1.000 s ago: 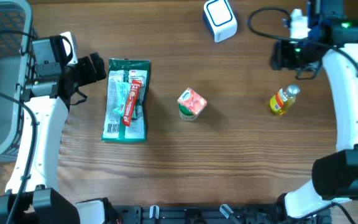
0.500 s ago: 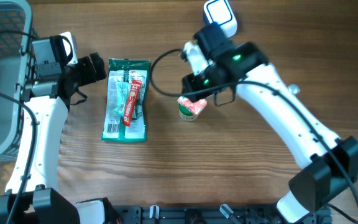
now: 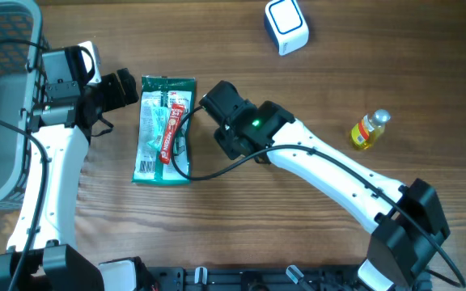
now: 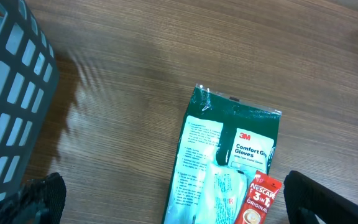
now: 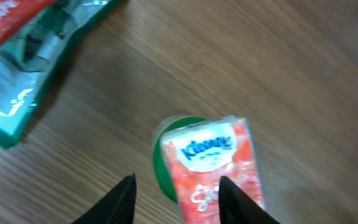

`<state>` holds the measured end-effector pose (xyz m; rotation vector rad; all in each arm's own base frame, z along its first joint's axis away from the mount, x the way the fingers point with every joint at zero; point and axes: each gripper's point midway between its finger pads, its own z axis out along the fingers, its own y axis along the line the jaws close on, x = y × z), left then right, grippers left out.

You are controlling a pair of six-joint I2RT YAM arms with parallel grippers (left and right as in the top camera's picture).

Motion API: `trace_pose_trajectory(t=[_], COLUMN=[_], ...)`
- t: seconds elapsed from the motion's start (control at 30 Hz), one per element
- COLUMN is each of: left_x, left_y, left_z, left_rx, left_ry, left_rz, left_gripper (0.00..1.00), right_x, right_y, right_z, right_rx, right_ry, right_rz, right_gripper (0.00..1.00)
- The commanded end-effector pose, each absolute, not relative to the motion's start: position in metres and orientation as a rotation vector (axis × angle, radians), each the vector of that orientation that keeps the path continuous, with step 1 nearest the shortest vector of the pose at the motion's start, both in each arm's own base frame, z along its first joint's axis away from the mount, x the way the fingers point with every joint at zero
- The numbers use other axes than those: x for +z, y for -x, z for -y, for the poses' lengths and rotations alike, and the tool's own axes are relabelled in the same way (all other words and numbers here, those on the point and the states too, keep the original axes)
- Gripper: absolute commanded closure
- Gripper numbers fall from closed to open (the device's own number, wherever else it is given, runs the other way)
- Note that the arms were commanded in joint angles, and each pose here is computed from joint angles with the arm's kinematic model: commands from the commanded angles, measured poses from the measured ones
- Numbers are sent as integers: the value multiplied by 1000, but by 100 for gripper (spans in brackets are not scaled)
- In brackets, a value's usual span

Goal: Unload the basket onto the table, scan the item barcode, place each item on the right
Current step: 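Reach the right gripper to the Kleenex pack and grasp it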

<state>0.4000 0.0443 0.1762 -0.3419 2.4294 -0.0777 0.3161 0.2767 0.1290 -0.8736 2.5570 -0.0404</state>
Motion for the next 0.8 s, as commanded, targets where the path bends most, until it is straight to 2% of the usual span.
trace_pose_trajectory(t=[0.0,0.17,0.47,0.63,0.77], left_x=[188,188,188,188,188], left_y=[-402,-402,-402,-402,-402], left_z=[-45,-45,-45,-45,-45], left_rx=[-78,-78,-78,-78,-78], left_ry=[318,318,318,318,318], left_rz=[-2400,-2400,-2400,-2400,-2400], left_gripper=[0,0,0,0,0], right_x=[117,112,74,74,74], right_y=[-319,-315,-306,-307,-307], right_z=[-264,-260,-250,-251,-251], right_rx=[-156,-167,-191,-185,-186], right_ry=[875,885,899,895,895], right_rz=[-2569,-2590,-2607,-2601,-2602], right_gripper=[59,59,60,82,82])
